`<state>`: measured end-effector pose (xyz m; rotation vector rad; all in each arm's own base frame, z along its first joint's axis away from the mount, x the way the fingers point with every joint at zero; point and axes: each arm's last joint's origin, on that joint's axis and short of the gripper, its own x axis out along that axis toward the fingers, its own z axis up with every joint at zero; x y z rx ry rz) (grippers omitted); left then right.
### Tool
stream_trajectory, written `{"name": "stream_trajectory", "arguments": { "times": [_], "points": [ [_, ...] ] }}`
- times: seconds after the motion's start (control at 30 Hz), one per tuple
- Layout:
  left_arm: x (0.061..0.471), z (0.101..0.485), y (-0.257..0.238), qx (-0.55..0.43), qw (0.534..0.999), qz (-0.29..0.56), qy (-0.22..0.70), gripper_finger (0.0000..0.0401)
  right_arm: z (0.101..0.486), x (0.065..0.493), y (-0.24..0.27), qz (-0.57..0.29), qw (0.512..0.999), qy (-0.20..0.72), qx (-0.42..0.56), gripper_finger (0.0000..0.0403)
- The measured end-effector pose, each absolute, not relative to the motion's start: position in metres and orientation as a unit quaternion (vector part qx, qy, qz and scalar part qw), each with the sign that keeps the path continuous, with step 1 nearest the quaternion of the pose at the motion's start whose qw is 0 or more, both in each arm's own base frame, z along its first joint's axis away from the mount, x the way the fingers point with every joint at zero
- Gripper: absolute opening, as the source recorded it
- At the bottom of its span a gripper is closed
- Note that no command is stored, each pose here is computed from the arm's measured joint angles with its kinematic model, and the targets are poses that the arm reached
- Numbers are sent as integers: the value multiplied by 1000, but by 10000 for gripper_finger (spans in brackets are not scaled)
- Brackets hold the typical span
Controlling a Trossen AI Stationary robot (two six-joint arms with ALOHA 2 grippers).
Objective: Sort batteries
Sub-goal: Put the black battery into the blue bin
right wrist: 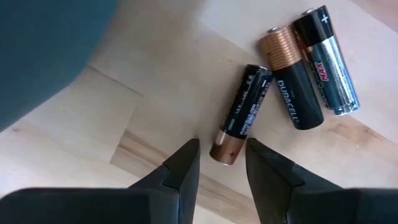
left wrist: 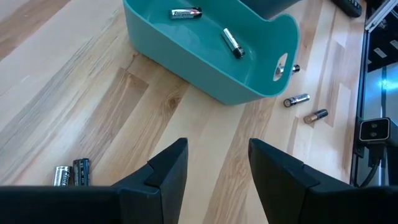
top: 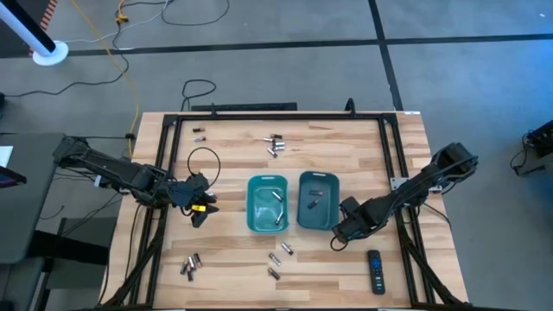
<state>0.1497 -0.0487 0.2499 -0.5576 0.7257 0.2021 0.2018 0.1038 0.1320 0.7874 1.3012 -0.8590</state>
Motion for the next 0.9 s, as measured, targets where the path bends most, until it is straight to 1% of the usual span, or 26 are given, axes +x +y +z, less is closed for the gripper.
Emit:
{"name": "stream_trajectory", "arguments": {
  "times": [0.1, 0.3, 0.47, 0.57, 0.67, 0.9],
  "points": [
    [150, 250, -49, -272, 891, 97, 350, 166, 138, 200, 103, -369, 647, 566, 353, 148],
    [150, 250, -49, -272, 891, 95, 351, 166, 141, 198, 101, -344, 662, 581, 325, 148],
    [150, 250, -49, -273, 891, 96, 351, 166, 141, 198, 101, -341, 665, 583, 319, 148],
    [150, 250, -49, -273, 891, 96, 351, 166, 141, 198, 101, -339, 675, 580, 305, 143],
    [150, 250, -49, -273, 891, 96, 351, 166, 141, 197, 99, -347, 679, 576, 295, 129],
    [150, 250, -49, -273, 891, 96, 351, 166, 142, 197, 99, -346, 679, 576, 294, 76]
  ]
}}
